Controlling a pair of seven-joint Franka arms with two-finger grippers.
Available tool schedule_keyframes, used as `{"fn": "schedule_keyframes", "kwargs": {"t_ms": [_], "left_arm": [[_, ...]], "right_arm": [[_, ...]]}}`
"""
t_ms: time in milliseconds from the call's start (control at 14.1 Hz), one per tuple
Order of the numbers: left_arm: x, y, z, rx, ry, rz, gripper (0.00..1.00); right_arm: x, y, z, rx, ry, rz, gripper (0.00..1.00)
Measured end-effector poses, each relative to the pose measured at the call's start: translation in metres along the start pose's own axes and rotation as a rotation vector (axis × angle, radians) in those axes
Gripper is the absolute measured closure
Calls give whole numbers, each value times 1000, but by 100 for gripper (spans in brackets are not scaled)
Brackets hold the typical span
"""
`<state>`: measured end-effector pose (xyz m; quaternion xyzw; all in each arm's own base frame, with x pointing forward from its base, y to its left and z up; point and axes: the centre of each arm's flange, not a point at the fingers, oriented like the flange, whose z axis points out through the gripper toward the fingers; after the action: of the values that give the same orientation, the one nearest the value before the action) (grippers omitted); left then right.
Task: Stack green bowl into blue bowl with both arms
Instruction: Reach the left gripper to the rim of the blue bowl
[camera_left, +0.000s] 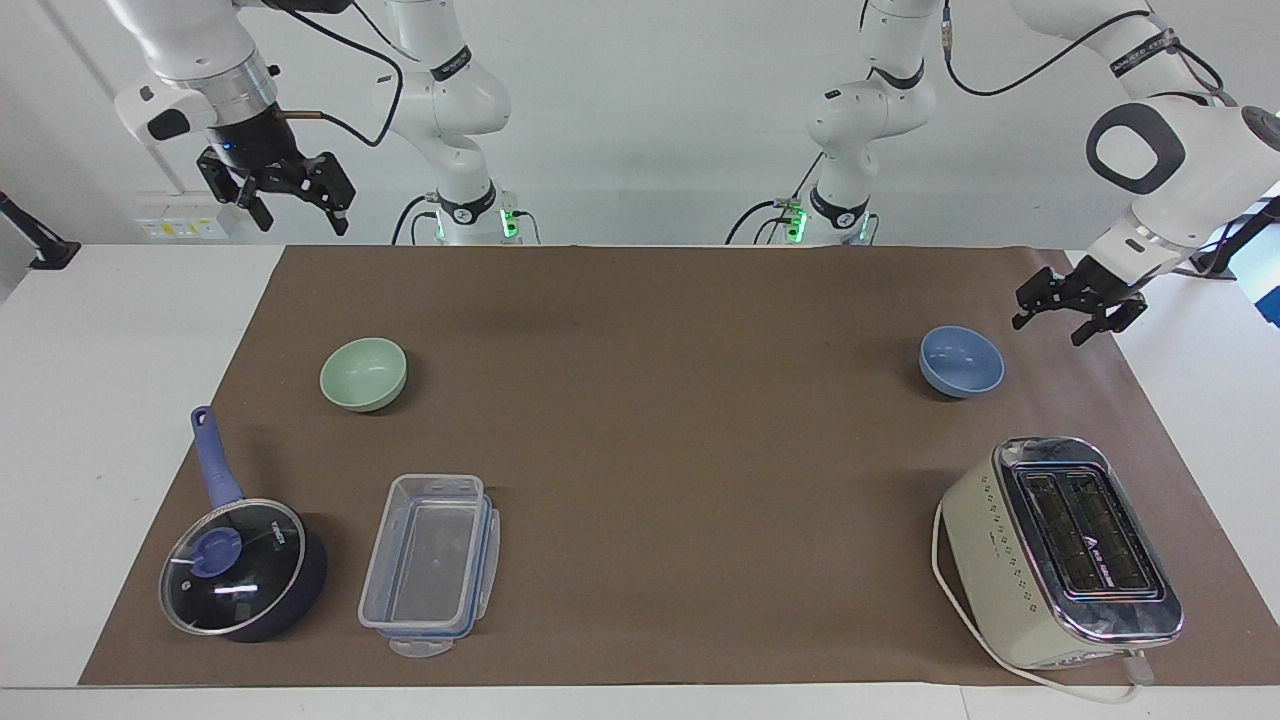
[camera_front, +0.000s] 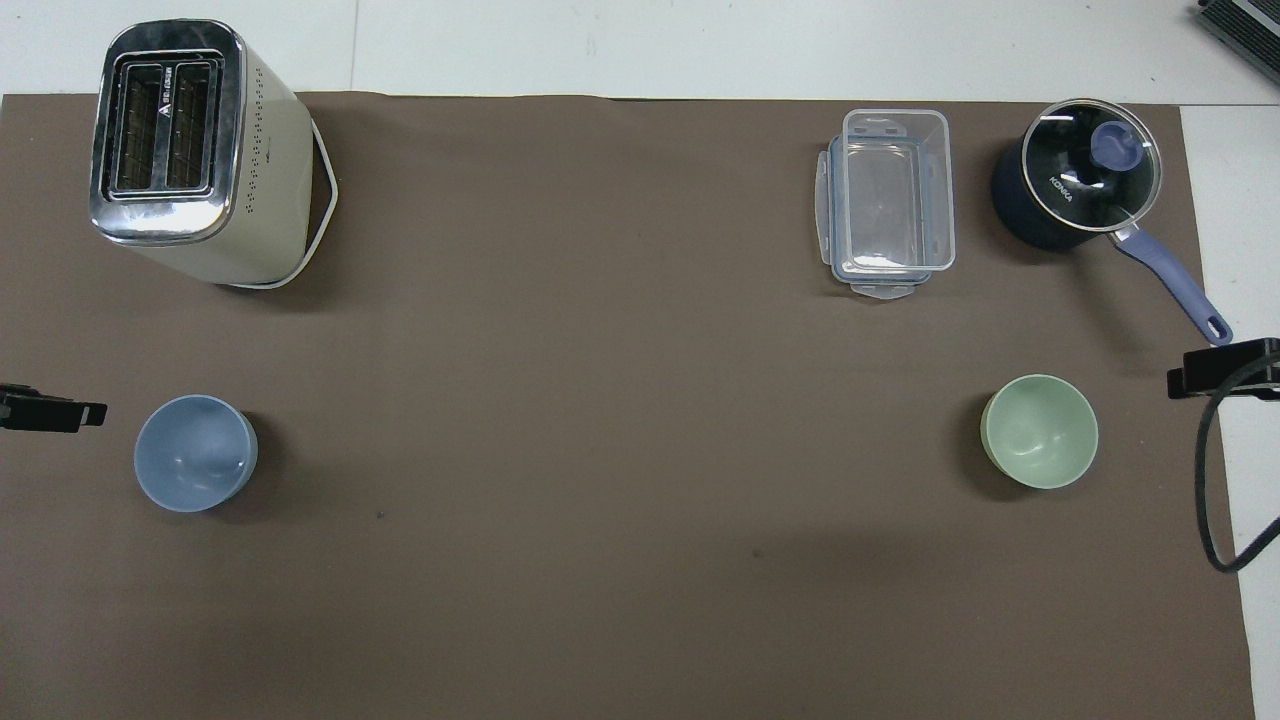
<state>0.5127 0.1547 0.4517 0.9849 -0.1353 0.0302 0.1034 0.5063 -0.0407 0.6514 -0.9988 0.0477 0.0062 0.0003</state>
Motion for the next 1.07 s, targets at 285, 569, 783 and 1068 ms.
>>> {"fn": "schedule_keyframes", "kwargs": {"t_ms": [285, 569, 783, 1068], "left_arm": [[-29, -47, 46, -81, 27, -8, 0], [-28, -51, 85, -120, 41, -22, 0], [-30, -51, 105, -141, 25, -22, 4], [-34, -46, 115, -149, 16, -24, 29]], "right_arm": [[0, 0, 0, 0, 0, 0, 0], [0, 0, 0, 0, 0, 1, 0], [0, 1, 0, 0, -1, 2, 0], [0, 1, 1, 0, -2, 2, 0]]}}
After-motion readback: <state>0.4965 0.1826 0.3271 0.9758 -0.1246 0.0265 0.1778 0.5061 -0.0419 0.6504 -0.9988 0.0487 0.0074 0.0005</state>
